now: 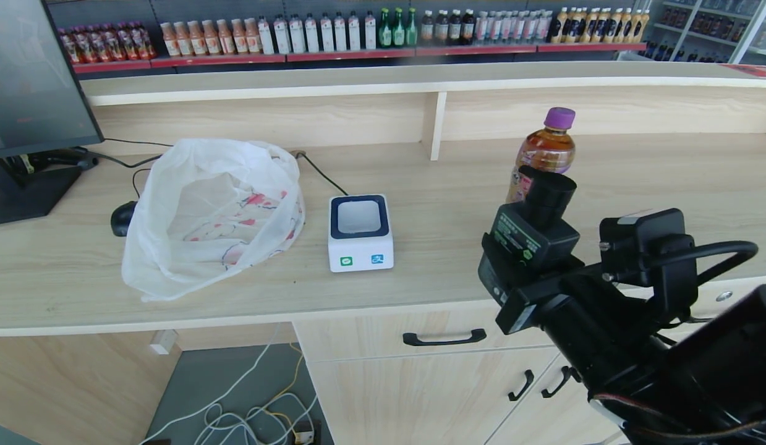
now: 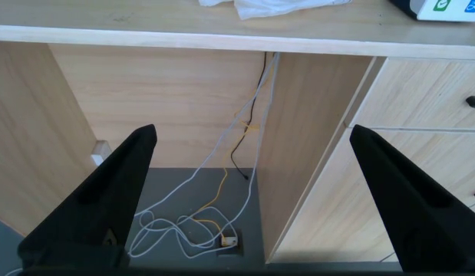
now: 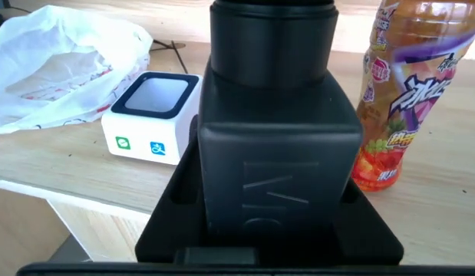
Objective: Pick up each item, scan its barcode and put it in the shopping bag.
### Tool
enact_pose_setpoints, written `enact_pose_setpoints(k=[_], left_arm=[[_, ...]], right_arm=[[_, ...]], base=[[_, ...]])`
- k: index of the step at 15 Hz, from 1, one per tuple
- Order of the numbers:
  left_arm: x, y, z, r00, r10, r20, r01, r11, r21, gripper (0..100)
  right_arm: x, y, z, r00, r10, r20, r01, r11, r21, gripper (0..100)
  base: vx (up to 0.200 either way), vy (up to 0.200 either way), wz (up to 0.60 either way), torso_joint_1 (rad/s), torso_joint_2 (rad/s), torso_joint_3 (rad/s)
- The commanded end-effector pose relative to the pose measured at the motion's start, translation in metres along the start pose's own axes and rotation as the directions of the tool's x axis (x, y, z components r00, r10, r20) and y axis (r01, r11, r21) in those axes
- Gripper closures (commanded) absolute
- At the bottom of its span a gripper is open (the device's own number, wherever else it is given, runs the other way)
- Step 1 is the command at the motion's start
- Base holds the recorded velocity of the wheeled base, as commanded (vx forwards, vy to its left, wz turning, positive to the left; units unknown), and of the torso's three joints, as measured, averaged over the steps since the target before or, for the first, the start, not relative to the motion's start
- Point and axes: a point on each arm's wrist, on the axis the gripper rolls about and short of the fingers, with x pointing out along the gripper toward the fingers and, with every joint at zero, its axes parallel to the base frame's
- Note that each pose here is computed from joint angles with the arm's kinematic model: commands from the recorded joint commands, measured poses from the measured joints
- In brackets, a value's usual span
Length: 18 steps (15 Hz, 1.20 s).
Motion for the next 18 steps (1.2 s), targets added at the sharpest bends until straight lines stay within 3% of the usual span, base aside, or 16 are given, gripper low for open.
enact_pose_setpoints(k=[1,6,13,18], left_arm=[[0.0,0.0,0.0,1.0,0.0,0.001,0.0,1.0,0.0,0],[0.0,0.0,0.0,1.0,0.0,0.001,0.0,1.0,0.0,0],[0.0,0.0,0.0,1.0,0.002,0.001,-0.002,1.0,0.0,0],[0.0,0.0,0.0,1.0,0.0,0.001,0.0,1.0,0.0,0]], right_arm=[[-0.015,-0.006,0.001,1.0,0.012,-0.015,-0.012,1.0,-0.002,100],[-0.045,-0.015,0.012,0.999,0.053,-0.001,-0.053,0.998,0.018,100],[-0.06,0.0,0.016,0.983,0.186,0.011,-0.185,0.973,0.14,100],[-0.059,0.005,0.016,0.945,0.324,0.042,-0.326,0.922,0.208,100]], base=[[0.0,0.0,0.0,0.0,0.0,0.0],[0.0,0.0,0.0,0.0,0.0,0.0],[0.0,0.0,0.0,0.0,0.0,0.0],[0.0,0.0,0.0,0.0,0.0,0.0]])
